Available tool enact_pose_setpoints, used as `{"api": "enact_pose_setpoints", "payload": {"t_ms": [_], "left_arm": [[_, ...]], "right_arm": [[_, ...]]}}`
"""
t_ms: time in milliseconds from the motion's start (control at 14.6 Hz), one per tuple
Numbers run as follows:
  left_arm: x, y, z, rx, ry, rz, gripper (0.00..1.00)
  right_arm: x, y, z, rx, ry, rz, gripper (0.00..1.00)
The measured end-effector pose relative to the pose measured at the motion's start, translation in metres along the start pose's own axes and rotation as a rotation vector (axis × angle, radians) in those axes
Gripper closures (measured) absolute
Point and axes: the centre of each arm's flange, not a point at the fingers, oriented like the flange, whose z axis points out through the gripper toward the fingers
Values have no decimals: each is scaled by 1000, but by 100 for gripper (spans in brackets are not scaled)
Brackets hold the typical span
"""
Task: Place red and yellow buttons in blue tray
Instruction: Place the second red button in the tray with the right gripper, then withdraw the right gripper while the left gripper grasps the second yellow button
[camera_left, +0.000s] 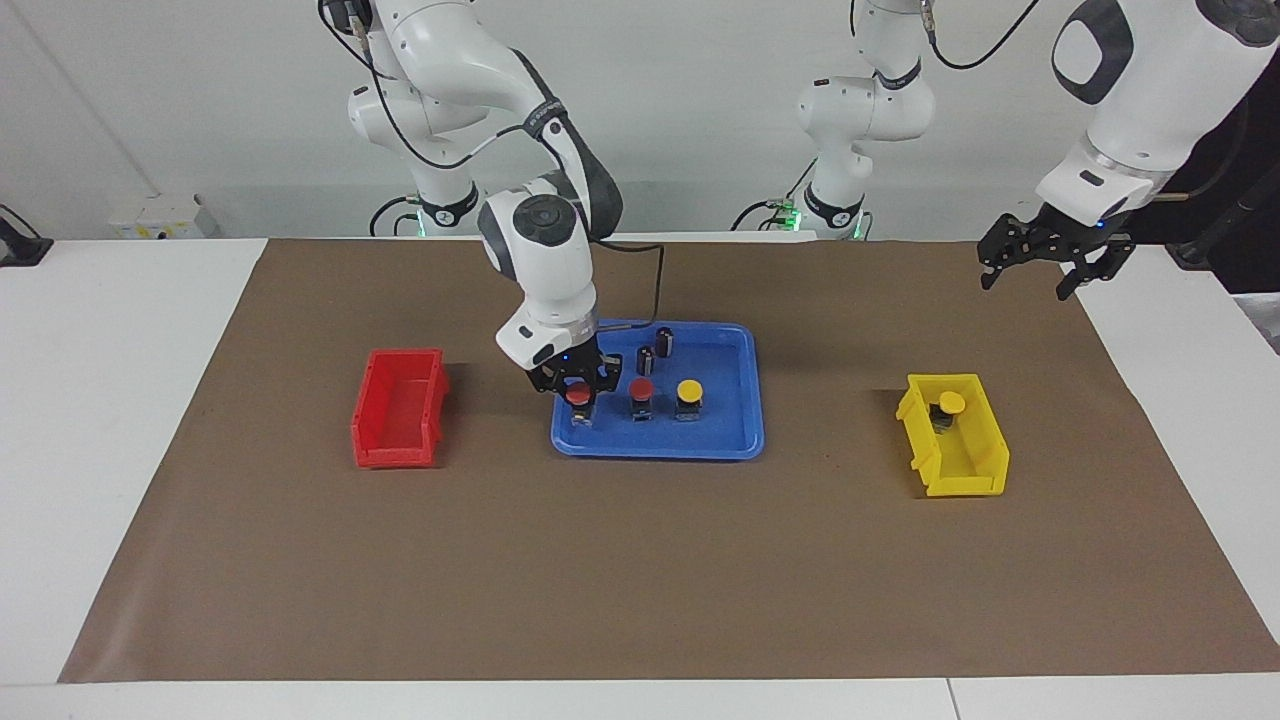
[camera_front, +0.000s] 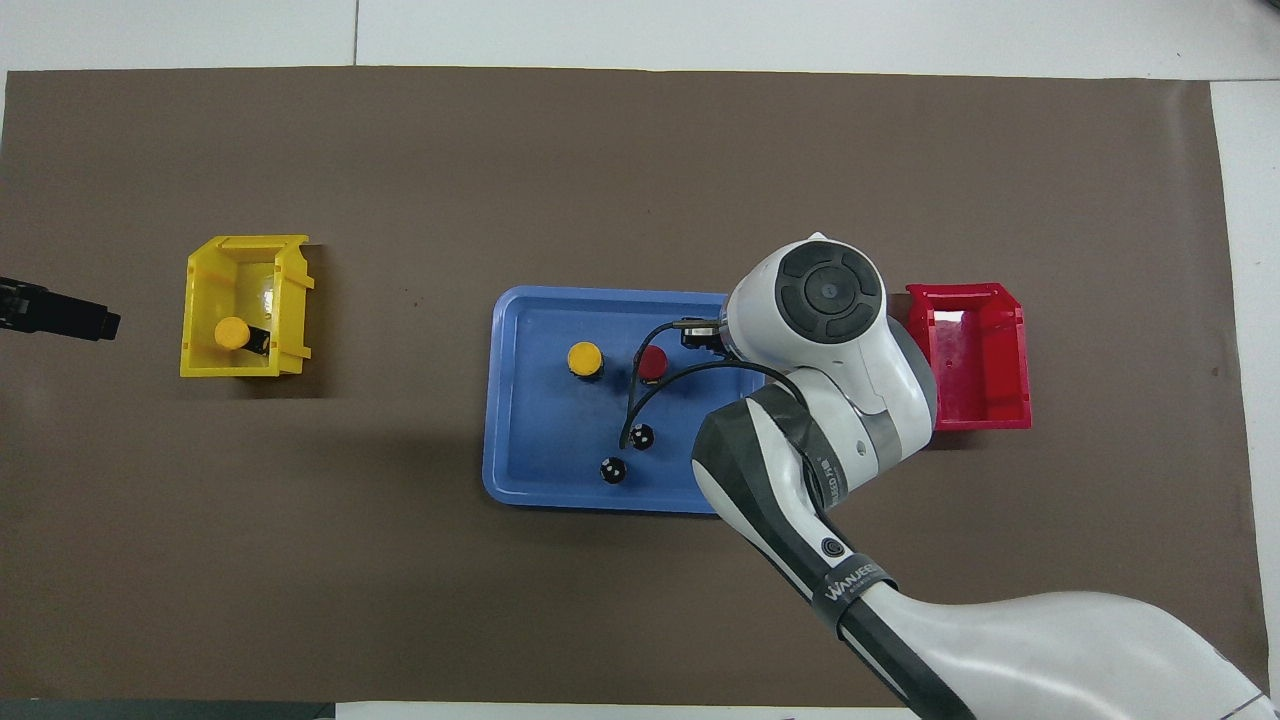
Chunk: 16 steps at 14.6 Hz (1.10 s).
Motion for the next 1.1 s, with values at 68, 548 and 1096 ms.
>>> {"api": "enact_pose_setpoints", "payload": {"t_ms": [68, 548, 1096], "left_arm": [[1, 0, 0, 1, 4, 0, 0], [25, 5, 94, 9, 57, -57, 31], [32, 6, 203, 0, 32, -108, 28]], "right_arm": [[-5, -6, 7, -3, -9, -12, 63], [-3, 0, 7, -56, -19, -3, 8], [56, 156, -198, -105, 16, 158, 0]]}}
